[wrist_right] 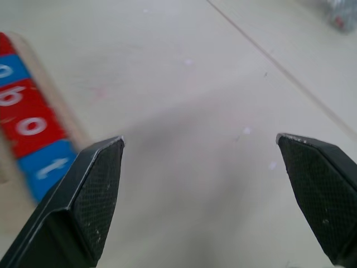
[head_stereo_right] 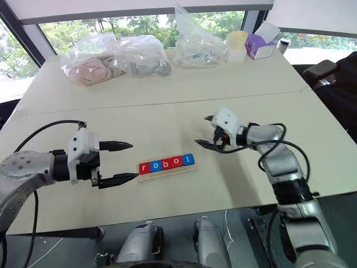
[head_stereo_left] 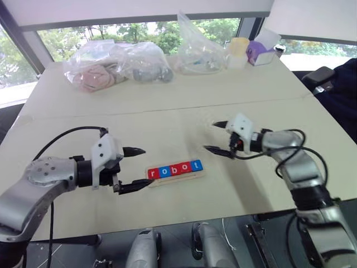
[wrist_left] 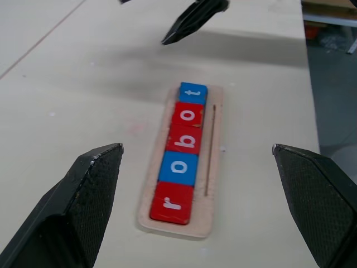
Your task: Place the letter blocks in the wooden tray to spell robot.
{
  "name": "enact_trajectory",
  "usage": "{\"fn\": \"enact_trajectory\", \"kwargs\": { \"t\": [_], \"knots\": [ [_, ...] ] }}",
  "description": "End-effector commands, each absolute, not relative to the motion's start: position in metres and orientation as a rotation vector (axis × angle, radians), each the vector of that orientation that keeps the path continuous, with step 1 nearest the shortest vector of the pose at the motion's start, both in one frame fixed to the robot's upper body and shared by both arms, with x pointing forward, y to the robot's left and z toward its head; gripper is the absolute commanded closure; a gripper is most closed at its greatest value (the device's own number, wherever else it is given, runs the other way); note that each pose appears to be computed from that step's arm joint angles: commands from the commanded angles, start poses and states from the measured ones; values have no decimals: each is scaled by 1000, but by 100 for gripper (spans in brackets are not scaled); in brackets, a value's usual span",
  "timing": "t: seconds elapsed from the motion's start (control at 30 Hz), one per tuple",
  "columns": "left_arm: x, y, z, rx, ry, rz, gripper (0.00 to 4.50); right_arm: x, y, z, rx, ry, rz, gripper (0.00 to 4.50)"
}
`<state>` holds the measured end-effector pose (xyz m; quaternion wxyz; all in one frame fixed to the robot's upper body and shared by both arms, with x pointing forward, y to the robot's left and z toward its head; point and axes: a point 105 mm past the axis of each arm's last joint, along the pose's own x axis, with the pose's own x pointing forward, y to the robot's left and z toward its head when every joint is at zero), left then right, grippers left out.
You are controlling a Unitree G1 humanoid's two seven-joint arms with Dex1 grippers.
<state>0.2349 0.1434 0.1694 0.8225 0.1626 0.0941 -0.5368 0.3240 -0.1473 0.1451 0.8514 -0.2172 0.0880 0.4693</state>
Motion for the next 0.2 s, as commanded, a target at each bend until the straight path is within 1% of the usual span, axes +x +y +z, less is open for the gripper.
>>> {"fn": "enact_trajectory", "kwargs": {
  "t": [0.03,0.1,0.2],
  "knots": [
    [232,150,178,367,183,-1107,0,288,-150,162,-376,246,1055,2],
    [230,152,176,365,192,-1097,0,270,-153,165,-344,297,1087,2],
    [230,154,175,355,196,-1076,0,261,-156,170,-326,323,1074,2]
  ]
}}
